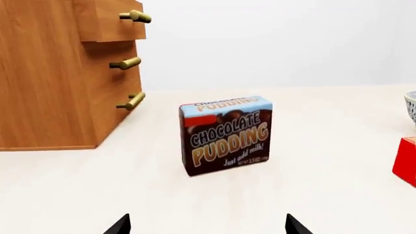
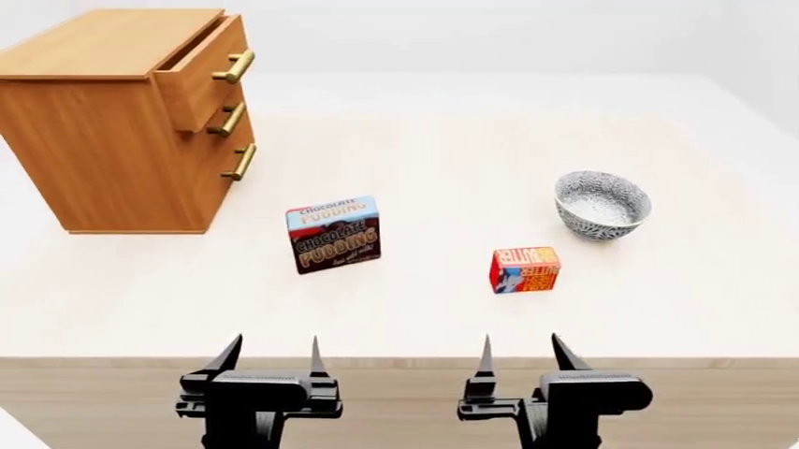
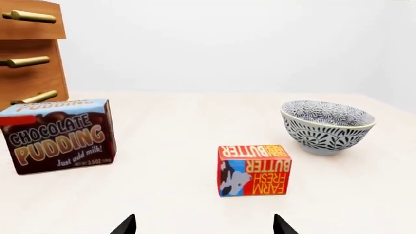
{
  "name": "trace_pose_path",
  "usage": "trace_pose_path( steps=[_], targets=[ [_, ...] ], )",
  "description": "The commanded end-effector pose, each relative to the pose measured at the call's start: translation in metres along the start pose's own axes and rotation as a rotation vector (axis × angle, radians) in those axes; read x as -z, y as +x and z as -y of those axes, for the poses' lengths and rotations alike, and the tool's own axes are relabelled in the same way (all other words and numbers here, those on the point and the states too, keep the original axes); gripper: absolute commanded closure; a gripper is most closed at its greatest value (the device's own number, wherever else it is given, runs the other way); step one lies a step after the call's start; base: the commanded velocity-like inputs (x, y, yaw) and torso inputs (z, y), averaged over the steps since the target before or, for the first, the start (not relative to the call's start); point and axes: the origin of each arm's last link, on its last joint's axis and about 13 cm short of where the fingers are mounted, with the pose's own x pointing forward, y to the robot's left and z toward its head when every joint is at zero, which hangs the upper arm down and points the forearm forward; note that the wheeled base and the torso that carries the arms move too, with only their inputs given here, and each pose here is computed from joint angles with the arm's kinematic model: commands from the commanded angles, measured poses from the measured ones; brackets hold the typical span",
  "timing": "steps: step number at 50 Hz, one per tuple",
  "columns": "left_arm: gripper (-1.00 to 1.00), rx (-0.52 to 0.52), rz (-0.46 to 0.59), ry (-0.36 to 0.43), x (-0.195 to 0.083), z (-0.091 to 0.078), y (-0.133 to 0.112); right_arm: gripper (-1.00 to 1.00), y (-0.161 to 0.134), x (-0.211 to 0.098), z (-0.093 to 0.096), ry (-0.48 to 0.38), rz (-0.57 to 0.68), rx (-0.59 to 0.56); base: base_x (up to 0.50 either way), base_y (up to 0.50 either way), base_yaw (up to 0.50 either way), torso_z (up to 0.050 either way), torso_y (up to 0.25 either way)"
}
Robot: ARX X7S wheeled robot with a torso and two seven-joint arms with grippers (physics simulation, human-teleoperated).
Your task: Put the butter at the back in the top drawer of the cabinet and close it.
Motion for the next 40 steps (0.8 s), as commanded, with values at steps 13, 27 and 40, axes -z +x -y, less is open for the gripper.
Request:
trace_pose_path(
  steps=[13, 27, 40],
  targets=[
    [-1.00, -0.001, 0.007, 0.002, 0.000, -0.001, 0.000, -1.00, 0.000, 0.000, -0.001, 0.010, 0.009, 0.003, 0.00, 0.31, 0.00, 0.000, 0.000],
    [-1.00, -0.028, 0.014, 0.027, -0.036, -0.008, 0.003, -1.00, 0.010, -0.044, 0.007, 0.036, 0.027, 0.046, 0.00, 0.00, 0.00, 0.000, 0.000],
    [-1.00, -0.052, 0.082, 0.046, -0.100, -0.015, -0.002, -1.00, -0.001, -0.107, 0.008, 0.049, 0.101, 0.028, 0.00, 0.00, 0.00, 0.000, 0.000]
  ],
)
